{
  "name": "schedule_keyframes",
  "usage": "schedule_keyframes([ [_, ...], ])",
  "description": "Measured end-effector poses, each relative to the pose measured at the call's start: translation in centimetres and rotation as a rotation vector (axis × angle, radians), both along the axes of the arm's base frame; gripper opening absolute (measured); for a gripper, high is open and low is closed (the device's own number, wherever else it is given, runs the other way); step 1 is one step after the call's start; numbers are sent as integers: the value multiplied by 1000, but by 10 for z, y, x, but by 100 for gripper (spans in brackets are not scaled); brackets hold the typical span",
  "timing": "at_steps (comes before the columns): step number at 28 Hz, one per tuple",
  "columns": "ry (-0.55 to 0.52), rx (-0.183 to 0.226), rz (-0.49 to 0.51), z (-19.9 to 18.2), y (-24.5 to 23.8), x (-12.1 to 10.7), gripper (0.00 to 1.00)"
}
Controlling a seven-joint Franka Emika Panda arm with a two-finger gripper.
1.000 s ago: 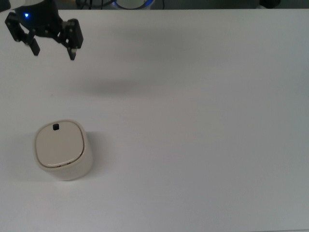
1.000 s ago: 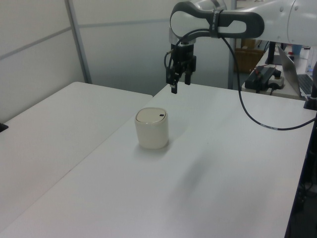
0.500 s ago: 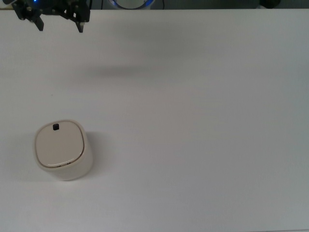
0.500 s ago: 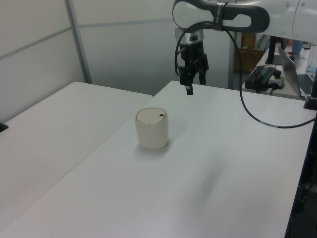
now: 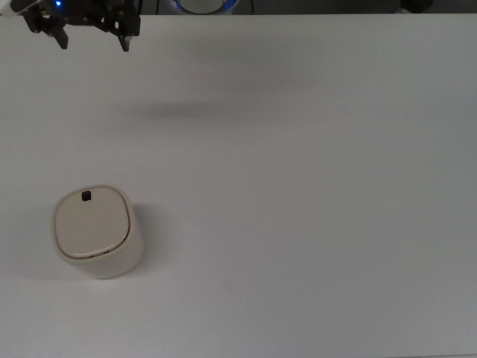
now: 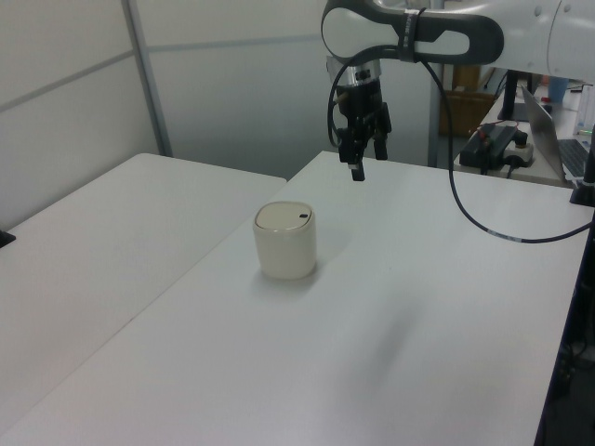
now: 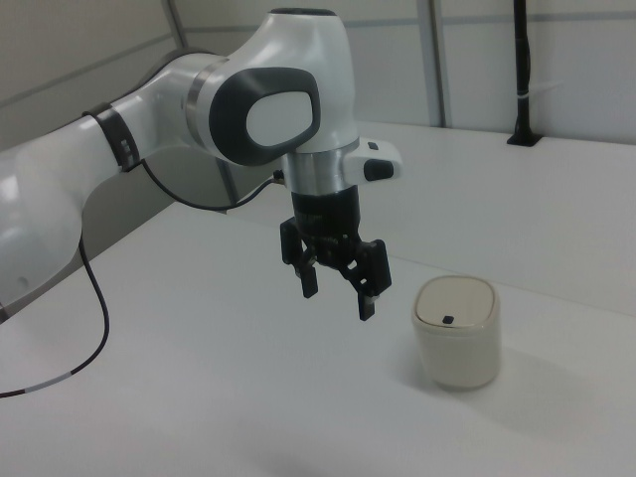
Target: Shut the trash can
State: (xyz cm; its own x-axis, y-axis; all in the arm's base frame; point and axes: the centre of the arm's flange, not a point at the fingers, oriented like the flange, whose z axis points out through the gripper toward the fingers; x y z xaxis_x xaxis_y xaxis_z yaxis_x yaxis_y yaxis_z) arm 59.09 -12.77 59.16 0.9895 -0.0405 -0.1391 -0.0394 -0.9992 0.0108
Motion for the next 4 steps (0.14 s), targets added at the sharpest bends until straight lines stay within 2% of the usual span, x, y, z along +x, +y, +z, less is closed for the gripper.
schedule_keyframes([
  [4, 3, 0, 4, -2, 2, 1, 100],
])
